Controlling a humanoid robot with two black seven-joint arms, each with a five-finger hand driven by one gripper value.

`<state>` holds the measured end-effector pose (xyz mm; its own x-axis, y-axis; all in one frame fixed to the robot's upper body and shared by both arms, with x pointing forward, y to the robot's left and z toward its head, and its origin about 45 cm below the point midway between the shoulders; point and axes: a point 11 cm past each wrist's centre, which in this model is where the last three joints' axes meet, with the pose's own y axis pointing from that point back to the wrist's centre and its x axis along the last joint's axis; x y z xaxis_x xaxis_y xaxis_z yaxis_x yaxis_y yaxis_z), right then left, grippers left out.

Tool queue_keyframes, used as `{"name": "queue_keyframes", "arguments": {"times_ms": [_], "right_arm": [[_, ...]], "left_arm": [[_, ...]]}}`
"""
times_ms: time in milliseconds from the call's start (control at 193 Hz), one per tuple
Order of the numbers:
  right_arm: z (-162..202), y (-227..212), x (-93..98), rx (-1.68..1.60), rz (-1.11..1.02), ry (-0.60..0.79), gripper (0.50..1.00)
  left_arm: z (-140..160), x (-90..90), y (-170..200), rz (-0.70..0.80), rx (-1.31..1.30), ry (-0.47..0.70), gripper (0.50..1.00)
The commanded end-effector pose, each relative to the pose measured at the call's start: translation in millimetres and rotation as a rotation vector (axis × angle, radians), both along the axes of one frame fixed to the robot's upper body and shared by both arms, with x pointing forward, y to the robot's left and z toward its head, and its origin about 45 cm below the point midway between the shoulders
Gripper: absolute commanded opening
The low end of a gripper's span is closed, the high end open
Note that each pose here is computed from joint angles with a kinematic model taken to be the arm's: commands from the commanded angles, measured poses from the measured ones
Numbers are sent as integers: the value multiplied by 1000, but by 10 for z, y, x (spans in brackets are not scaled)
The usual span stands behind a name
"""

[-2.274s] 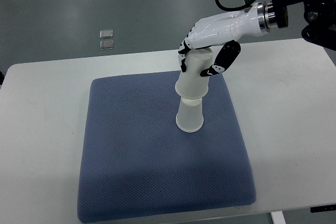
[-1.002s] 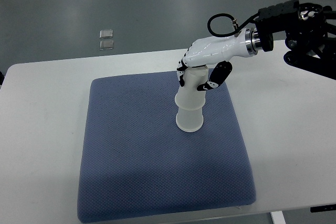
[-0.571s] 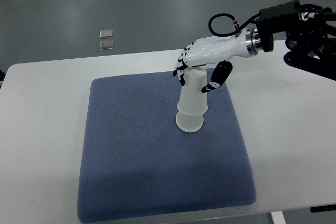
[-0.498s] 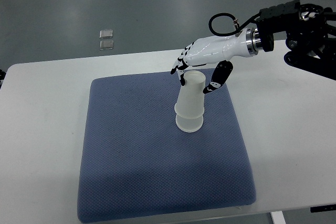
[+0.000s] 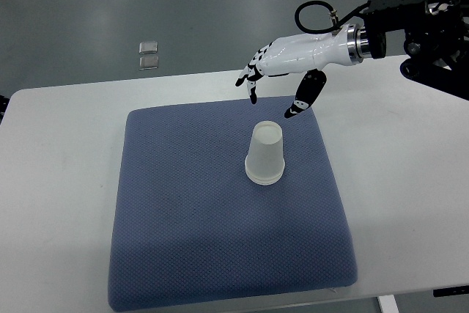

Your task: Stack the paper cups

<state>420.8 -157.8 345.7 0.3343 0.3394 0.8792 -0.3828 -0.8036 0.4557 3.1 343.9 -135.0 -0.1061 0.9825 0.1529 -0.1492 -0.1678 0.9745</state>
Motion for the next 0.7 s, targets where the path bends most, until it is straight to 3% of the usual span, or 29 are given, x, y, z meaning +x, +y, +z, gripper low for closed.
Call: {"name": "queue_keyframes", "arguments": {"times_ms": [0,156,384,576,696], "right_arm": [[220,-54,139,46,-43,-48,903],[676,-123,400,228,-143,-100,901],[1071,-308,648,542,-320,-17,901],[1232,-634,837,832,-478,45,901],[1150,-881,1001,1043,-640,90,901]], "left_arm": [[0,0,0,0,0,0,1000],[0,0,0,0,0,0,1000],[0,-1,0,-1,0,0,1000],[0,0,0,0,0,0,1000],[0,0,0,0,0,0,1000]]}}
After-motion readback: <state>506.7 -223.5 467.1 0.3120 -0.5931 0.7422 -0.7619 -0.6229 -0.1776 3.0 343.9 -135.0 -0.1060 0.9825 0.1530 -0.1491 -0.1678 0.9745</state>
